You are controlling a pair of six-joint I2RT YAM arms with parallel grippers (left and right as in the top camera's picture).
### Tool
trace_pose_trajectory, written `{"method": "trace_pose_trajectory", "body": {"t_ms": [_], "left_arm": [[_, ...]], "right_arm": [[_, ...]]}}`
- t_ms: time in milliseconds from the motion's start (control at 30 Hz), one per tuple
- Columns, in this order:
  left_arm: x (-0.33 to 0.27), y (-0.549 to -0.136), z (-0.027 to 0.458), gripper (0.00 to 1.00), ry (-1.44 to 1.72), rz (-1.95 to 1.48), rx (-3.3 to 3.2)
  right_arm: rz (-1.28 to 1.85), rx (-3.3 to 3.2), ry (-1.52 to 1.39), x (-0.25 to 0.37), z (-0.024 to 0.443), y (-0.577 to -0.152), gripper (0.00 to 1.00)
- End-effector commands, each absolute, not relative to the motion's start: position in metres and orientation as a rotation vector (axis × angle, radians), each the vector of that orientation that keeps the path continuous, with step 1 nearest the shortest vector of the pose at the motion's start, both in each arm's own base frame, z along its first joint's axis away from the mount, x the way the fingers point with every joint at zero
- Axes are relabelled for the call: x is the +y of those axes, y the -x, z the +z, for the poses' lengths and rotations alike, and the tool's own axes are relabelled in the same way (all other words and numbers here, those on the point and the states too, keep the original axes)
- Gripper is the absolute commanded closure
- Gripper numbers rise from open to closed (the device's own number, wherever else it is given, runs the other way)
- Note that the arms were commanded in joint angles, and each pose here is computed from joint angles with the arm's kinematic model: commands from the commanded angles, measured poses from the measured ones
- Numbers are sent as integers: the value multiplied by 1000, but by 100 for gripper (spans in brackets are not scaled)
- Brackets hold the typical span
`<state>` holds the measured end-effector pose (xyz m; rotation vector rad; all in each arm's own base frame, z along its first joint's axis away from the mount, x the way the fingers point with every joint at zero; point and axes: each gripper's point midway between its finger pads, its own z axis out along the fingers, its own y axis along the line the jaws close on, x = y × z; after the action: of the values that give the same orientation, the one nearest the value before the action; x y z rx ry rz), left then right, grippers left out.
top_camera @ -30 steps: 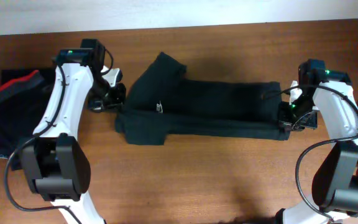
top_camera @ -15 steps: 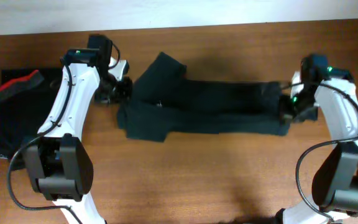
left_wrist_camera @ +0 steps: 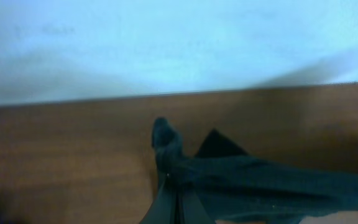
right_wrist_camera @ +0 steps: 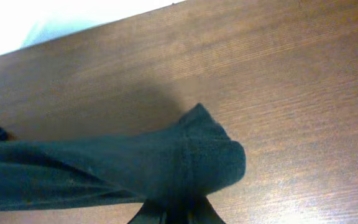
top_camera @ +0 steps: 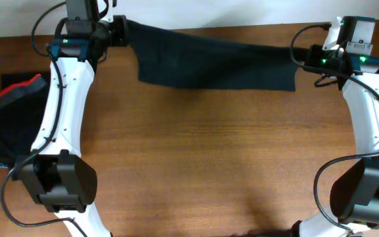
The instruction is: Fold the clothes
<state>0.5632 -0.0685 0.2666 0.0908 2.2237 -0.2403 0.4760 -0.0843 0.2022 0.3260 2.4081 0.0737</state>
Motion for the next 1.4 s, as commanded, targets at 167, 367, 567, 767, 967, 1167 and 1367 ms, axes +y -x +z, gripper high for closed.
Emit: {"method": "trace_pose_trajectory", "body": {"t_ms": [167, 367, 567, 767, 967, 1167, 1367], "left_arm": [[-53, -572, 286, 100, -46, -190, 2155], [-47, -603, 285, 100, -23, -141, 2056], [-44, -640, 289, 100, -7, -117, 1902], [-41, -660, 310, 100, 11, -98, 1749], [-40, -667, 319, 100, 16, -95, 1674], [-41, -672, 302, 100, 15, -95, 1702], [-41, -678, 283, 100, 16, -93, 1734]], "right_arm": [[29, 2240, -322, -97, 236, -503, 93], [12, 2140, -307, -106, 230, -539, 96], [-9, 1939, -270, -115, 255, -576, 96], [-34, 1769, -245, -122, 281, -597, 96], [-55, 1722, -253, -128, 276, -608, 96], [-51, 1764, -263, -130, 247, -616, 96], [-47, 1841, -276, -130, 214, -617, 96]]}}
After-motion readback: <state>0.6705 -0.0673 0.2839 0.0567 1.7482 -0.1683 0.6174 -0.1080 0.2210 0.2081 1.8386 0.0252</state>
